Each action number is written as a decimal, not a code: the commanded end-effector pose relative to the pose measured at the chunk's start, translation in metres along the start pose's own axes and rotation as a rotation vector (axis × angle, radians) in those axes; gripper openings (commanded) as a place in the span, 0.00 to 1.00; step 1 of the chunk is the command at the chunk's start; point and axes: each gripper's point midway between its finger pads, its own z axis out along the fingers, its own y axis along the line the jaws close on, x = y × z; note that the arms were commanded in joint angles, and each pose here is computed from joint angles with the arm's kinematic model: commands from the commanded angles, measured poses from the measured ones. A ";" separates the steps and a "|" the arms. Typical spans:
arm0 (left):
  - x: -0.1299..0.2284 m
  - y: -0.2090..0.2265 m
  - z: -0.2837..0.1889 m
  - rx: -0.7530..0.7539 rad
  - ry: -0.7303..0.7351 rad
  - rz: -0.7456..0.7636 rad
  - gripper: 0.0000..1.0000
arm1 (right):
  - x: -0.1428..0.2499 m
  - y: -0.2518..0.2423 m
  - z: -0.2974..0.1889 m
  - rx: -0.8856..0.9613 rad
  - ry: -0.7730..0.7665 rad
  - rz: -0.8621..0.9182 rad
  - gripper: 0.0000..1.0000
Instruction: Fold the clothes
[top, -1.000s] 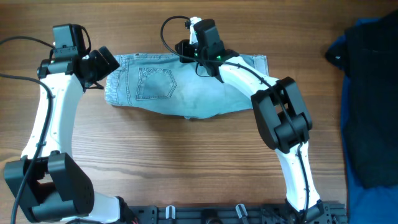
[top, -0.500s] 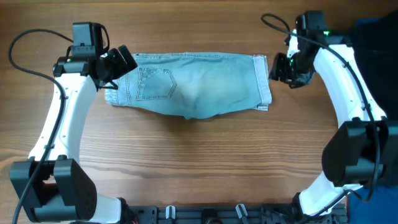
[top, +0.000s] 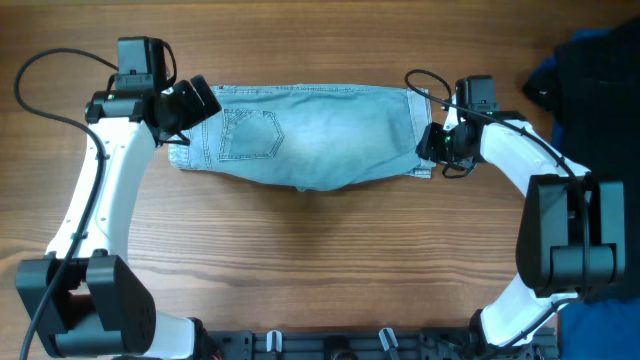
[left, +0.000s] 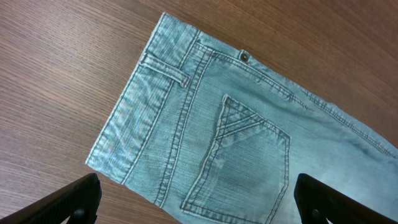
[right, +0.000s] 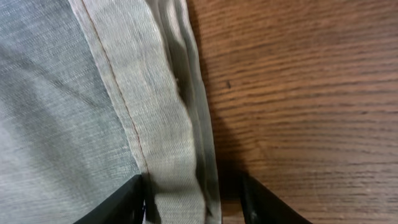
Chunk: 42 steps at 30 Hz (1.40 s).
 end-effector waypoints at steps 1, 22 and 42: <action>-0.002 -0.003 -0.009 0.015 -0.017 0.006 1.00 | 0.017 0.010 0.012 -0.018 0.035 -0.002 0.49; 0.115 -0.132 0.031 0.277 0.275 0.266 0.07 | -0.035 0.031 -0.051 0.092 -0.198 -0.136 0.04; 0.221 -0.184 0.060 0.405 0.582 0.315 0.04 | -0.049 0.041 -0.140 -0.003 -0.370 -0.289 0.04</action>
